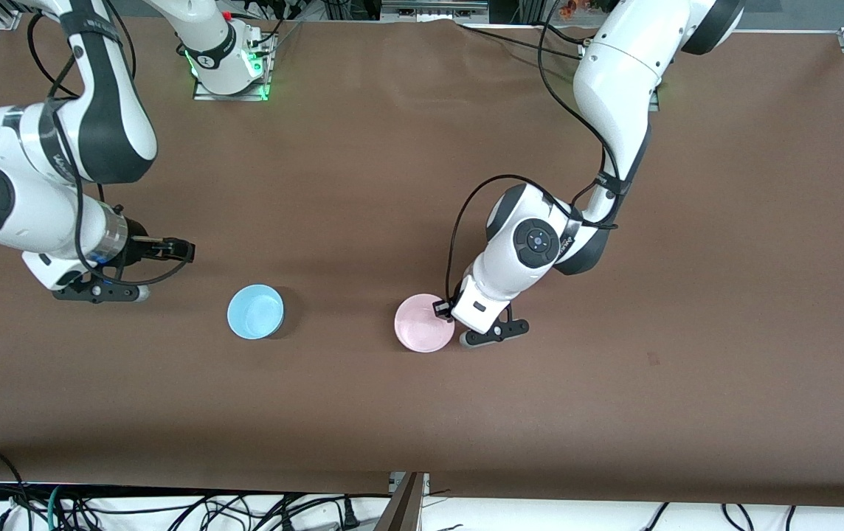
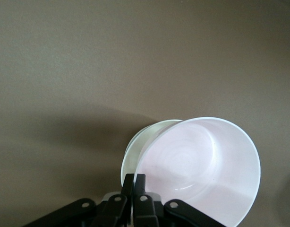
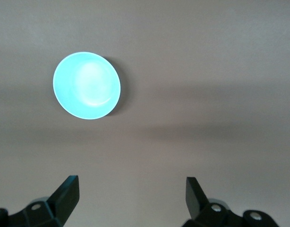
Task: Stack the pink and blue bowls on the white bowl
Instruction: 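Set the pink bowl into the white bowl while the right gripper grasps the blue bowl, then carry the blue bowl toward the stack while the left gripper withdraws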
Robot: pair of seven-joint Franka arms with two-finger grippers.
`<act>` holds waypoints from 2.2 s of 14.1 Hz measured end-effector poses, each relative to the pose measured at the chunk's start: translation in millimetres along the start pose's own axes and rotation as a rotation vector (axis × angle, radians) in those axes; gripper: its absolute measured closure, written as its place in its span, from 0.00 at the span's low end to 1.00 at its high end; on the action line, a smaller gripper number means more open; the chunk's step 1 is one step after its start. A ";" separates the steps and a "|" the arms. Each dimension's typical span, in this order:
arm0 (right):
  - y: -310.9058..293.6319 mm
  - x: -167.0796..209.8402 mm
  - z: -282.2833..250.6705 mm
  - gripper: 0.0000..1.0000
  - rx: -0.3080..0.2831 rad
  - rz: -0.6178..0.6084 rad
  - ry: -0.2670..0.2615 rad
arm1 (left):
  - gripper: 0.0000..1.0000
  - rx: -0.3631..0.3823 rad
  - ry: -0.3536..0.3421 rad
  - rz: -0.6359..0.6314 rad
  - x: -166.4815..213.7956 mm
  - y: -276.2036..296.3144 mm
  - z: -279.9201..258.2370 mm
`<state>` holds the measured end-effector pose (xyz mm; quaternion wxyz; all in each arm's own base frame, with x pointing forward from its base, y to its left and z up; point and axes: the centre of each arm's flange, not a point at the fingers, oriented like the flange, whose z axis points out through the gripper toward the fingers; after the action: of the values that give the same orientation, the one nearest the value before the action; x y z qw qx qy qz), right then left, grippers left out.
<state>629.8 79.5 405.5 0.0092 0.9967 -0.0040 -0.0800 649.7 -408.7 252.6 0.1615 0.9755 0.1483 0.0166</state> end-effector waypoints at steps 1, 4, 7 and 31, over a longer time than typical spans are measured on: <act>-2.5 3.3 8.8 0.00 -0.001 -0.005 -0.007 | 0.97 0.002 -0.002 0.000 -1.0 0.0 1.9; -14.5 16.0 34.0 0.00 0.008 -0.016 0.006 | 0.97 0.009 -0.008 -0.001 -1.6 -2.5 7.9; -25.3 35.1 72.1 0.00 0.017 -0.023 0.043 | 0.97 0.017 -0.016 -0.003 -2.6 -5.7 15.8; -61.9 81.7 112.1 0.98 0.169 0.156 0.013 | 0.00 0.184 -0.097 -0.006 121.4 -167.6 -232.2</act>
<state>693.0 138.7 280.6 -0.0686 0.9911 -0.0883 -0.0721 699.4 -149.4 417.0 0.0783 0.9854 0.1442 -0.0451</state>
